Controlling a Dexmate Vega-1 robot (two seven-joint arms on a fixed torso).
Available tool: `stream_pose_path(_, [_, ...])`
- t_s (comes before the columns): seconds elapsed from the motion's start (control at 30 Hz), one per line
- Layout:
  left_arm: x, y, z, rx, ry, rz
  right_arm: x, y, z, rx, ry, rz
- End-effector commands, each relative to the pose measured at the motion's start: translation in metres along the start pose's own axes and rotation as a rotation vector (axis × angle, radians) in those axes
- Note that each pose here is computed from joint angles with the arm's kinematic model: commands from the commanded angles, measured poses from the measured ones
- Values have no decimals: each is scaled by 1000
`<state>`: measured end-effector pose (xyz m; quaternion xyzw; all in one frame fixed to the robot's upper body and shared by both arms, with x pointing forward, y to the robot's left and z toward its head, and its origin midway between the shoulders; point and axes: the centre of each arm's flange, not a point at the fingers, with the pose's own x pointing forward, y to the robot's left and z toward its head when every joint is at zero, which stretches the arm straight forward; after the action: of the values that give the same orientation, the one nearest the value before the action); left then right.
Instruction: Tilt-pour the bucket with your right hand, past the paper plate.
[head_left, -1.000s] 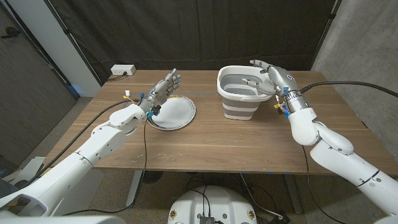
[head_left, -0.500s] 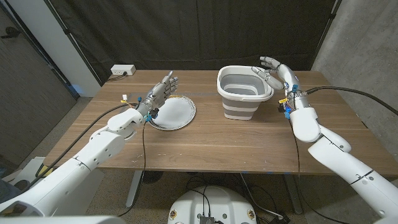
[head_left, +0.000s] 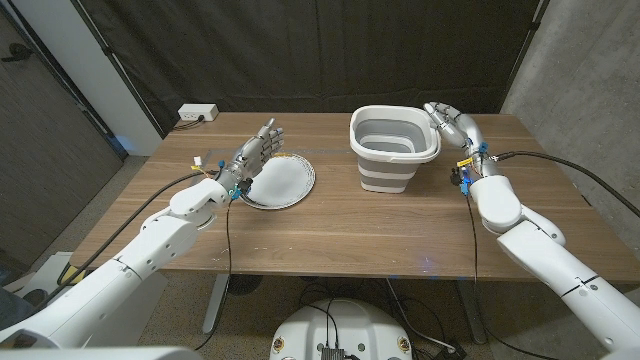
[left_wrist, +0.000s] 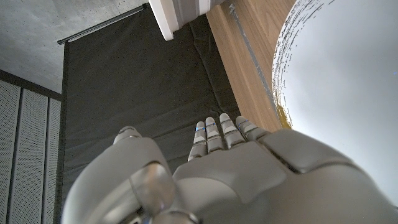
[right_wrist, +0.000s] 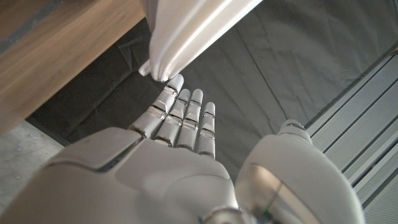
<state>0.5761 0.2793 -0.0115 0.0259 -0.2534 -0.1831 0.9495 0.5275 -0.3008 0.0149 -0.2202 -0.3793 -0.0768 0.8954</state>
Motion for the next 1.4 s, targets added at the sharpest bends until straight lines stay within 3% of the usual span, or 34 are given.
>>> stream_pose_path(0.03, [-2,3,-1,-1,1,2,-1,-4,-16,131,41,0])
stream_pose_path(0.53, [8,7,-3,-10,2,-11,0,-3,-21,182,56,-6])
stream_pose_path(0.9, [12,8,-4,-12,0,-16,0,5,-29,197,86,0])
stream_pose_path(1.4, [7,7,-4,-15,-6,-11,0,-2,-6,171,-4,-14])
